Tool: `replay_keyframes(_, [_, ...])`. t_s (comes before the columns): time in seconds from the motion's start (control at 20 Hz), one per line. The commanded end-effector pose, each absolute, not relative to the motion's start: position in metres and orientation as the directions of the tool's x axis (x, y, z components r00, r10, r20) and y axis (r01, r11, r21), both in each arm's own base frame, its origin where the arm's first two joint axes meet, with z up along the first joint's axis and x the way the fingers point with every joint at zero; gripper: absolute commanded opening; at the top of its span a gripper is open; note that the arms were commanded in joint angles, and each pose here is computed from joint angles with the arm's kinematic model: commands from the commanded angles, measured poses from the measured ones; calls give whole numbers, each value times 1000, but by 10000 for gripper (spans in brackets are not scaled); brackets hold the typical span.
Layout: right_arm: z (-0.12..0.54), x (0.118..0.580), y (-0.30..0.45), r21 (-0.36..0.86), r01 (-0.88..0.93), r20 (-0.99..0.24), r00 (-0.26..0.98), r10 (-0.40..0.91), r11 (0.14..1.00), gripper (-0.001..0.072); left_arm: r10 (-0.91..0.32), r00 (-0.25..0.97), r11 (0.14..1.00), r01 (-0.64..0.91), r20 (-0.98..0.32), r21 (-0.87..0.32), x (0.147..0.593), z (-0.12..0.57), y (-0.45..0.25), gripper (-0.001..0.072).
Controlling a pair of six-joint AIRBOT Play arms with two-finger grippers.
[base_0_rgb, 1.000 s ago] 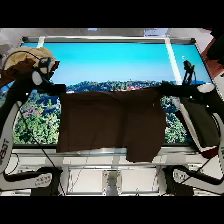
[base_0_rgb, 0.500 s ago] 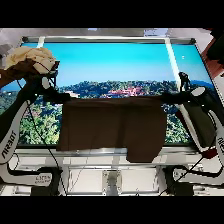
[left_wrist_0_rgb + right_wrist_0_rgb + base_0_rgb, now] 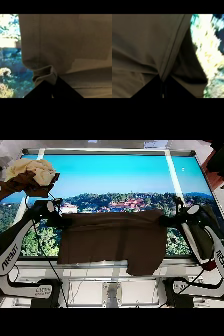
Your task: Fold the shirts.
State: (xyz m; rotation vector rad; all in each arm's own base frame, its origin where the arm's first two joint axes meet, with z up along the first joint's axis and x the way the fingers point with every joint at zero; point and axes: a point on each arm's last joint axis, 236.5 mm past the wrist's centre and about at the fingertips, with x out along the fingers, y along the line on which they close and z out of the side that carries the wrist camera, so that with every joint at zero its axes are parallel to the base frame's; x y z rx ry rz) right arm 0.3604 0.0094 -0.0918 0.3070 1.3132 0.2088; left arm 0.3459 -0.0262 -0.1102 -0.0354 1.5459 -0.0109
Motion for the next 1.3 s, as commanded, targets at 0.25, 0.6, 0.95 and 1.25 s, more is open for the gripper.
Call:
replay_keyframes(0.25, [-103, 332, 16, 336, 6, -931, 155, 331, 942, 367, -70, 60, 997, -37, -996, -72, 346, -102, -35, 573])
replay_keyframes(0.6, [-47, 268, -48, 200, 20, -979, 41, 199, 980, 367, -29, 276, 999, -4, -961, -32, 319, 2, -21, 573])
replay_keyframes(0.95, [-54, 181, 1, 416, 181, -887, -135, 442, 891, 369, -128, 197, 987, -69, -972, -144, 213, -9, -40, 574])
replay_keyframes(1.25, [-72, 131, 50, 476, 222, -795, -306, 525, 851, 368, -149, 223, 981, -88, -963, -173, 193, -5, -43, 574])
